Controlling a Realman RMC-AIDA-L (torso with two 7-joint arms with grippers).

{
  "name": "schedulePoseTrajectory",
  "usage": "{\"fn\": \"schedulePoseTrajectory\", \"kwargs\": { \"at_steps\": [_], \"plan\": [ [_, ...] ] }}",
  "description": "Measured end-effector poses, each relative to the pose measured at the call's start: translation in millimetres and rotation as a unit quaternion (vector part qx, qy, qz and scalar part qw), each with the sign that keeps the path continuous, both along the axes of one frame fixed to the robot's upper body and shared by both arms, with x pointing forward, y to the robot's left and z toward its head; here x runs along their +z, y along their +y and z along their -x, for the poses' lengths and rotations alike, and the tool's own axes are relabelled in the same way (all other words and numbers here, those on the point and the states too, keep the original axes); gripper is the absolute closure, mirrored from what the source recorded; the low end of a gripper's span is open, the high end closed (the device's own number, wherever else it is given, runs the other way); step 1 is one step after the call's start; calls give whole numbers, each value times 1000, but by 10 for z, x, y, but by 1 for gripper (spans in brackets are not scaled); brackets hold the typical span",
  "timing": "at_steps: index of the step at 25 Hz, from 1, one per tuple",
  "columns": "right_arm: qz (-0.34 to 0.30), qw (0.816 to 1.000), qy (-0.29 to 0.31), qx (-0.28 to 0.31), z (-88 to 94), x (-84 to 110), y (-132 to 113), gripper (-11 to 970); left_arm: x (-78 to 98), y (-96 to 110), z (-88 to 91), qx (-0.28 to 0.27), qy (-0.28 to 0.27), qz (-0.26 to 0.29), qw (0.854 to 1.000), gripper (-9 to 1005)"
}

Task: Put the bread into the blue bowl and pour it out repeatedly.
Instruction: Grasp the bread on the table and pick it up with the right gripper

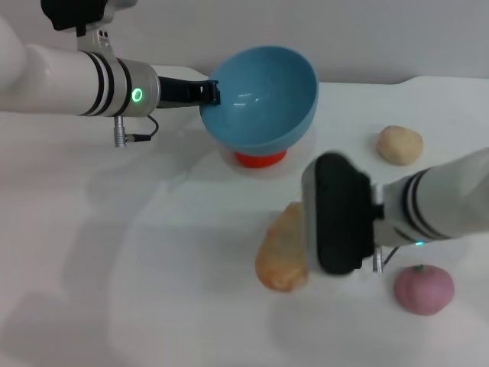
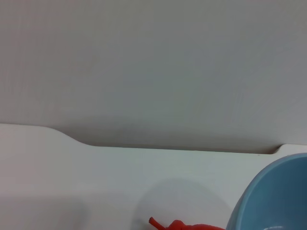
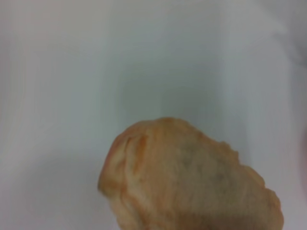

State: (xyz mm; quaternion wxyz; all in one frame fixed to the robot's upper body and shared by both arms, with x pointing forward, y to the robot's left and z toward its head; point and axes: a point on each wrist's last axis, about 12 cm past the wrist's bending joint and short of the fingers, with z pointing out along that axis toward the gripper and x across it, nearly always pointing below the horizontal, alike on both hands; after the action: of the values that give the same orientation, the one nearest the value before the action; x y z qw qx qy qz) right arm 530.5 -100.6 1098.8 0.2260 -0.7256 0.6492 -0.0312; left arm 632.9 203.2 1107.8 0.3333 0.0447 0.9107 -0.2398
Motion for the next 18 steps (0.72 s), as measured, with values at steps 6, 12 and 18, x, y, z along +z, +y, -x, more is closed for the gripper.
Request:
{"fn": "schedulePoseTrajectory", "kwargs": {
  "at_steps": [6,12,18],
  "plan": [
    [-100,987,70,-107,-135,161,-276,797,-4,4,1,0,0,-1,1000,998],
    [-218,949,146,-173,-186,425,-652,860,-10,5,1,-2,2,-5,1000,997],
    [-320,913,188,-173,-115,784,-890,862,-72,6,42,-11,18,-12,1000,996]
  ]
}}
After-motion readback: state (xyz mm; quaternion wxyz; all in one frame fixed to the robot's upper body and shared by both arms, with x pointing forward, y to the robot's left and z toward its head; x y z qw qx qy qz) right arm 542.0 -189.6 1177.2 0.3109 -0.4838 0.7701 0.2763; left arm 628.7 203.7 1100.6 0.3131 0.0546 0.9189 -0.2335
